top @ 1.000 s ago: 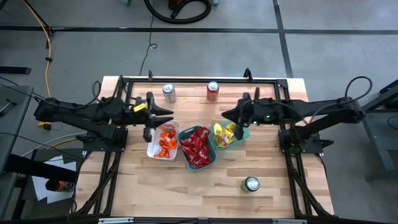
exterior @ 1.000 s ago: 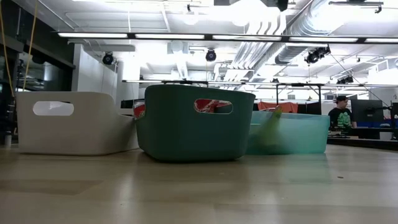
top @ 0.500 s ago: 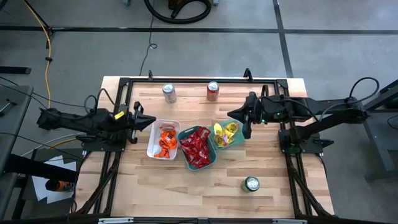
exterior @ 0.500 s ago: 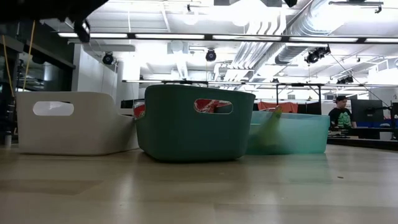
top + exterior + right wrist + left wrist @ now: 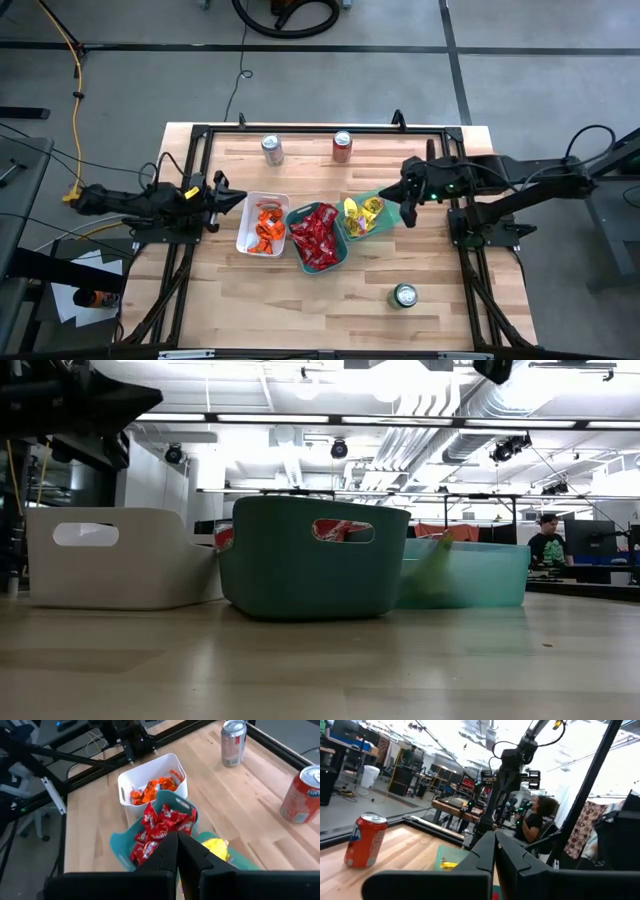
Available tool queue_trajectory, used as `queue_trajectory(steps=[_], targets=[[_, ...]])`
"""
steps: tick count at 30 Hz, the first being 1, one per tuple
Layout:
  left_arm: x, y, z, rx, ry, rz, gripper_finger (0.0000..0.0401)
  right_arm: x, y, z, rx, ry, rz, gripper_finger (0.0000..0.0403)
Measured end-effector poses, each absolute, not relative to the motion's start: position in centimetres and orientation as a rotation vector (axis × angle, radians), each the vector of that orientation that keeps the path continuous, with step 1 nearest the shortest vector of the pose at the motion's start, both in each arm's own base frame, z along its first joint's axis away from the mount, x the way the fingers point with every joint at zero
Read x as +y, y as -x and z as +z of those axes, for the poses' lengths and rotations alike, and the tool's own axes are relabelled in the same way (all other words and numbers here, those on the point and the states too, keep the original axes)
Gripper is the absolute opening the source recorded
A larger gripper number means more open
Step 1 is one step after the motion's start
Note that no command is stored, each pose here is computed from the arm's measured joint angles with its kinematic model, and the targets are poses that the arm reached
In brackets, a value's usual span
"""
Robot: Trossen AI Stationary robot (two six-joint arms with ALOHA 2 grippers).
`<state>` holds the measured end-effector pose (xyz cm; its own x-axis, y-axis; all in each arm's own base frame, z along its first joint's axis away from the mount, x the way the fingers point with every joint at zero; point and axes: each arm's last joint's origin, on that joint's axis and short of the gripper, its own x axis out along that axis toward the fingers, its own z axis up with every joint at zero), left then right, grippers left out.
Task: Sort candy
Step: Return to Home Position
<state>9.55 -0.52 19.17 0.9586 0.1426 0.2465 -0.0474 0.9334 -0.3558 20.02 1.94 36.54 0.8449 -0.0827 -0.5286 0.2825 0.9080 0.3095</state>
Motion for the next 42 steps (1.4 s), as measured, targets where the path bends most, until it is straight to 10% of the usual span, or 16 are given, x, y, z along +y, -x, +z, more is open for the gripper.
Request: queue_trajectory(steps=[27,42], targets=[[-0.5,-9.5,18.9,-0.252,0.359,0.096,0.0001,0.9,-11.4,20.3,-0.08,-0.289,0.03,0.0],[-0.5,-9.5,18.9,-0.25,0.358,0.097,0.0001,0.8,-10.5,15.8,0.108,-0.339,0.003,0.0]])
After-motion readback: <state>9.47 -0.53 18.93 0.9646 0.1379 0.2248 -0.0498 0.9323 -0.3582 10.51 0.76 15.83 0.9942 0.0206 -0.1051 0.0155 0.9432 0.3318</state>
